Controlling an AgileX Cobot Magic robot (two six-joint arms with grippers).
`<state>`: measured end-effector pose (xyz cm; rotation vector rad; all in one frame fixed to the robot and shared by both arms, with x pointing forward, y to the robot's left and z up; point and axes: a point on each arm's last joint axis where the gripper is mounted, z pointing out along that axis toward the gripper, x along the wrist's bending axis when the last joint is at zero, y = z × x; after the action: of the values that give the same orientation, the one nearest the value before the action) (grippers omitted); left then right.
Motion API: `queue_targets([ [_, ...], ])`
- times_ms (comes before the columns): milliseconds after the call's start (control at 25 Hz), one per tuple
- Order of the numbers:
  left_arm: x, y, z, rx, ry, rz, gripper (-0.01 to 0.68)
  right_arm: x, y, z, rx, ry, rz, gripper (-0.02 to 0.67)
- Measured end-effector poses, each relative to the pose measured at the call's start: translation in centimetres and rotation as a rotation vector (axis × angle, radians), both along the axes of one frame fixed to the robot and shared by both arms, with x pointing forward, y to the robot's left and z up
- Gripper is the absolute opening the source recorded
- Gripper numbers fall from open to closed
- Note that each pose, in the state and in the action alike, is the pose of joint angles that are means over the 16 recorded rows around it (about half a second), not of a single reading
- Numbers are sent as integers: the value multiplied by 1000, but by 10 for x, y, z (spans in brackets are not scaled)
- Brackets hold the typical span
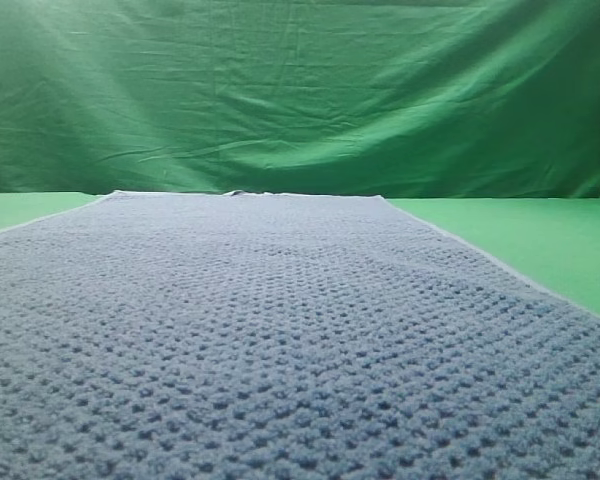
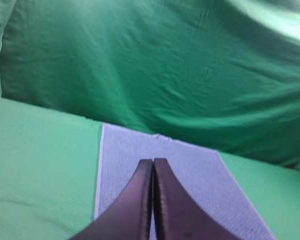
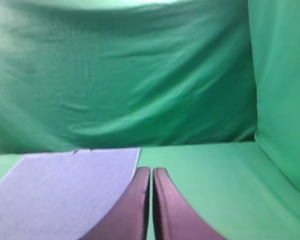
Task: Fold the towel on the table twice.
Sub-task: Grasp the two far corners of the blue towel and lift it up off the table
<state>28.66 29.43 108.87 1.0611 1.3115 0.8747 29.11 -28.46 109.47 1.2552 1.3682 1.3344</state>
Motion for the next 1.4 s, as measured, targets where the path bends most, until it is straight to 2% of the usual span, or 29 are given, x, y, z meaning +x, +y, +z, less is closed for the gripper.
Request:
queue_targets([
  [280,27,-7,11,104,313,-76,0,32,8,7,-63,328,101,0],
  [680,96,-22,5,216,677,-175,0,102,32,2,-169,737,238,0],
  [1160,205,-35,-25,330,950,-189,0,208,87,-34,-271,957,330,0],
  [1400,257,-40,-53,392,1046,-191,2,258,112,-67,-302,1023,346,53],
])
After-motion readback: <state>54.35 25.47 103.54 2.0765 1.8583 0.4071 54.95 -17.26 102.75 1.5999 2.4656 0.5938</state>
